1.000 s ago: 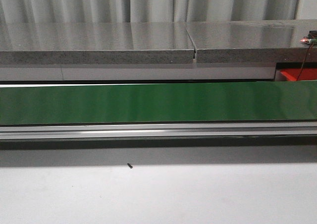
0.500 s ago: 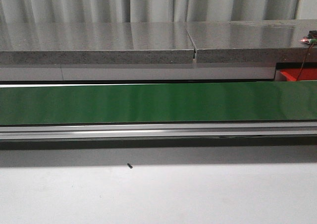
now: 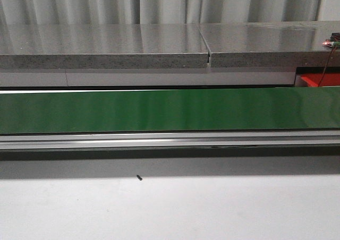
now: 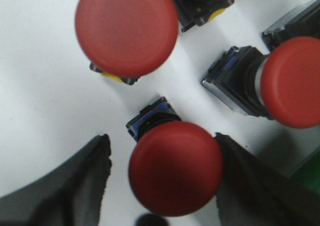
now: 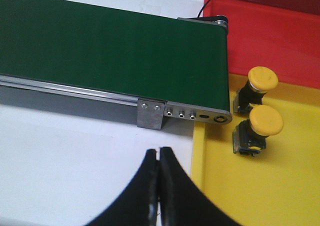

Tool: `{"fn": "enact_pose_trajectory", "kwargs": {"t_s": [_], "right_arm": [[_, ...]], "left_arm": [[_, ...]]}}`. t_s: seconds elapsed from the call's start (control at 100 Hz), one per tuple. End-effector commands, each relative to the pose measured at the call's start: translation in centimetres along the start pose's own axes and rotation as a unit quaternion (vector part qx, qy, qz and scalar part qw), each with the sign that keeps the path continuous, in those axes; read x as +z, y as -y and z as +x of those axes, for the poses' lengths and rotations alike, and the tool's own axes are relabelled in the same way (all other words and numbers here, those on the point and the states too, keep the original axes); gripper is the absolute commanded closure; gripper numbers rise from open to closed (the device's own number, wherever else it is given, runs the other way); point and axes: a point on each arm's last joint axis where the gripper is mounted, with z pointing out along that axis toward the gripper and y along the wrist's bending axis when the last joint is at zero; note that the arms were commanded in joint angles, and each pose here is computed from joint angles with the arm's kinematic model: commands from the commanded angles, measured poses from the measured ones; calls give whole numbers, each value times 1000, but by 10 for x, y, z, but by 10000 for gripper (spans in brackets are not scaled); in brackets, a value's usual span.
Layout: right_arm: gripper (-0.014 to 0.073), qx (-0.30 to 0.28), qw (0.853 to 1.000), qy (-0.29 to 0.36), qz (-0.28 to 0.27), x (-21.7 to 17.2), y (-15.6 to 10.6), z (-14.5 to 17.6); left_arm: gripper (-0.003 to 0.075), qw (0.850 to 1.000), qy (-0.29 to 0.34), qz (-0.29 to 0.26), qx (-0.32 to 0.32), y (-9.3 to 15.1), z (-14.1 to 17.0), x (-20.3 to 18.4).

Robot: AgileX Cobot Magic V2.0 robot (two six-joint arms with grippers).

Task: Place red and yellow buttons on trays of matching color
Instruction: 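Move the left gripper over the red buttons beside the belt, then grasp a red button with the left gripper and lift it over the belt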

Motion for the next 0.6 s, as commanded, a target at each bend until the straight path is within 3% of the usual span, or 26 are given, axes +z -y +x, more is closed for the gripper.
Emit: {"fn": "enact_pose_trajectory", "kwargs": {"t_s": [0.0, 0.18, 0.59], "right_arm": [[661, 2, 999, 41, 6, -4, 1, -12], [661, 2, 999, 41, 6, -4, 1, -12], [661, 2, 999, 41, 6, -4, 1, -12]], "left_arm": [[447, 999, 48, 25, -3, 9, -11, -17], [568, 999, 45, 23, 12, 9, -10, -20], [570, 992, 69, 33, 98, 8, 4, -91]]}}
